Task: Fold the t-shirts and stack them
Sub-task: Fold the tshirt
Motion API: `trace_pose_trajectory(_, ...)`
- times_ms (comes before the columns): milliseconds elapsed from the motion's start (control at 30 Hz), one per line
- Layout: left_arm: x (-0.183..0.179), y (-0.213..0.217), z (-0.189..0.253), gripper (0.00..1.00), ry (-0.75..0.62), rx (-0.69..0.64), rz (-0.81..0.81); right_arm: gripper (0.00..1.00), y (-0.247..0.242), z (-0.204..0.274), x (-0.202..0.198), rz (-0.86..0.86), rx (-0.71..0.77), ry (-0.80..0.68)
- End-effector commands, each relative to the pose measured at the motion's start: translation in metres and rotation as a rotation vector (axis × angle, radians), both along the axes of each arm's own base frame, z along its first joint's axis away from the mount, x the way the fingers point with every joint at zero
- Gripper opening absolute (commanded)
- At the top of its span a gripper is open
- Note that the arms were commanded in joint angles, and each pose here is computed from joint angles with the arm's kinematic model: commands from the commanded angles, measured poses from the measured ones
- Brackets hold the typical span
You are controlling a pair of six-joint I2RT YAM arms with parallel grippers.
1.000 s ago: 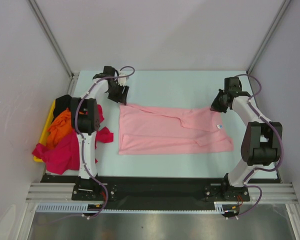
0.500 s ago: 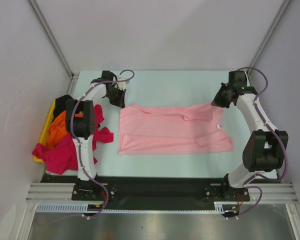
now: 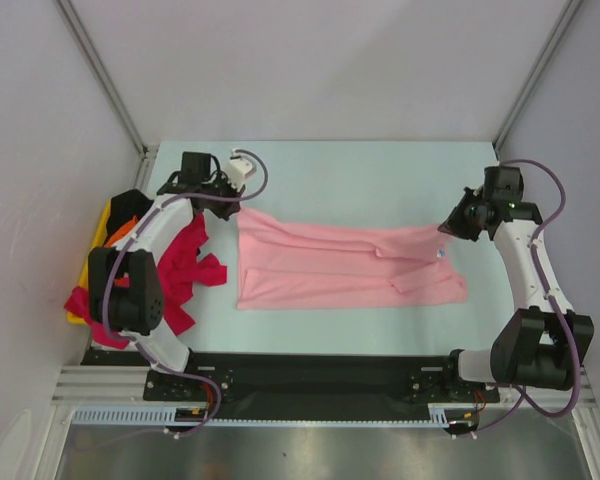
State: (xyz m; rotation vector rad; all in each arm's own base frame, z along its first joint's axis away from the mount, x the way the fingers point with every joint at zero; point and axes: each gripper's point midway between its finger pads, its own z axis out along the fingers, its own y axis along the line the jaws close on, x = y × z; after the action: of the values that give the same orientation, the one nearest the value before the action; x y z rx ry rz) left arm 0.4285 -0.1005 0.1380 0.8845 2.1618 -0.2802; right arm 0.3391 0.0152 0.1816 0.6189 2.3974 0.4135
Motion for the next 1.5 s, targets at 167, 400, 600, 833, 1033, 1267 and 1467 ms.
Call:
trace_pose_trajectory(167, -0.062, -0.008, -0.033, 0.0, -0.027, 0.203, -0.259, 0.0, -0.011, -0.015, -0.018, -0.004, 0.014, 0.058)
trace_pose_trajectory(400, -0.091, -0.007, -0.041, 0.0, -0.037, 0.257, -0.349, 0.0, -0.019, -0.048, -0.035, -0.034, 0.036, 0.111)
trace_pose_trajectory(600, -0.096, -0.007, -0.043, 0.0, -0.027, 0.264, -0.387, 0.0, -0.038, -0.058, -0.043, -0.088, 0.076, 0.153)
trace_pose_trajectory(833, -0.073, -0.009, -0.026, 0.0, -0.035, 0.193, -0.318, 0.0, -0.036, -0.056, -0.03, -0.08, 0.109, 0.108)
trace_pose_trajectory(1033, 0.004, -0.015, 0.019, 0.0, -0.2, 0.152, -0.177, 0.0, -0.031, -0.032, 0.045, -0.075, 0.101, -0.026)
trace_pose_trajectory(1267, 0.035, -0.008, 0.021, 0.0, -0.241, 0.186, -0.111, 0.0, -0.036, -0.041, 0.085, -0.093, 0.095, -0.013)
trace_pose_trajectory(1467, 0.035, -0.006, 0.027, 0.0, -0.253, 0.166, -0.098, 0.0, -0.037, -0.04, 0.077, -0.083, 0.072, -0.021)
